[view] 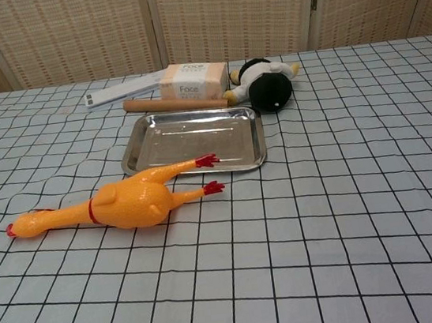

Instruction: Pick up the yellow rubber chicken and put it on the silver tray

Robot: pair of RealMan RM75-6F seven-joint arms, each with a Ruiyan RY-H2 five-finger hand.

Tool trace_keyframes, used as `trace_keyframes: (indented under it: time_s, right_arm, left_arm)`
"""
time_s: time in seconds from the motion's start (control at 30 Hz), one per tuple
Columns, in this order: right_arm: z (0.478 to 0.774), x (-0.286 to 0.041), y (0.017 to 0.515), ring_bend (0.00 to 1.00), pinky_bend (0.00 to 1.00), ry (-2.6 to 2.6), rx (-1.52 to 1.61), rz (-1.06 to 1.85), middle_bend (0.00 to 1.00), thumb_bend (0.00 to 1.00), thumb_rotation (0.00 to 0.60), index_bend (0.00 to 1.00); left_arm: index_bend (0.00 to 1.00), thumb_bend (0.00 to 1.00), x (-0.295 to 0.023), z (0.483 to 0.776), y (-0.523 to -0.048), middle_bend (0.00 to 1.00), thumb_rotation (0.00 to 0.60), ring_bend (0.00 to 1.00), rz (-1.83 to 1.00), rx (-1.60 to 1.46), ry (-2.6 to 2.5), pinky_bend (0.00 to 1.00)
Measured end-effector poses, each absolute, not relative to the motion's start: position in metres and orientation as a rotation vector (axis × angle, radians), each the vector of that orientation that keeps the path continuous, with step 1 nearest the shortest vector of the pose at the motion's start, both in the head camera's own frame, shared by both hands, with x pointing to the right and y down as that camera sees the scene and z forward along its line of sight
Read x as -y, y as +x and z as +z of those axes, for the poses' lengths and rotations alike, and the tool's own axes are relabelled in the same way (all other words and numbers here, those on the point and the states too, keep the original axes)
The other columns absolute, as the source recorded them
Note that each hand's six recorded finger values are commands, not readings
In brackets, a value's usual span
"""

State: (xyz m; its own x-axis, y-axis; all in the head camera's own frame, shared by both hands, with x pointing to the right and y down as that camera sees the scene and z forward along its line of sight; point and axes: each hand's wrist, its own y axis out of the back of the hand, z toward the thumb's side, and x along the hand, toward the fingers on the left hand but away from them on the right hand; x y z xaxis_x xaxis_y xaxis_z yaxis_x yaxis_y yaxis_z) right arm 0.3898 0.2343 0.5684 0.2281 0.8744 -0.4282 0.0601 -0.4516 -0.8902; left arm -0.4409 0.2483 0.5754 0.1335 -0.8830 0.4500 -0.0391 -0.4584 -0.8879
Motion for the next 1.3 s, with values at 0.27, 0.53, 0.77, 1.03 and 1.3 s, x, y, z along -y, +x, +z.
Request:
trace_keyframes:
  time_s: [0.27,0.53,0.77,1.03,1.3]
  right_arm:
    - [0.567,-0.233,0.392,0.0,0.0,-1.71,0.891,1.314,0.0,0.13,0.6,0.0]
    - [0.573,-0.229,0.396,0.0,0.0,-1.696,0.892,1.347,0.0,0.13,0.6,0.0]
    - [0.584,-0.227,0.398,0.0,0.0,-1.695,0.873,1.388,0.0,0.13,0.6,0.0]
    - [0.587,-0.225,0.401,0.0,0.0,-1.683,0.875,1.403,0.0,0.13,0.6,0.0]
    - [0.589,-0.224,0.402,0.0,0.0,-1.684,0.867,1.417,0.0,0.13,0.6,0.0]
  left_arm:
    - [0.0,0.44,-0.249,0.583,-0.427,0.03,0.6,0.0,-1.357,-0.898,-1.716,0.15]
    - [0.0,0.4,-0.24,0.62,-0.391,0.03,0.6,0.0,-1.308,-0.788,-1.847,0.17]
    - [0.0,0.4,-0.22,0.654,-0.343,0.03,0.6,0.0,-1.279,-0.618,-1.919,0.17]
    - [0.0,0.4,-0.211,0.683,-0.307,0.02,0.6,0.0,-1.283,-0.511,-1.978,0.18]
    - [0.0,0.39,-0.208,0.7,-0.287,0.02,0.6,0.0,-1.275,-0.471,-1.998,0.17]
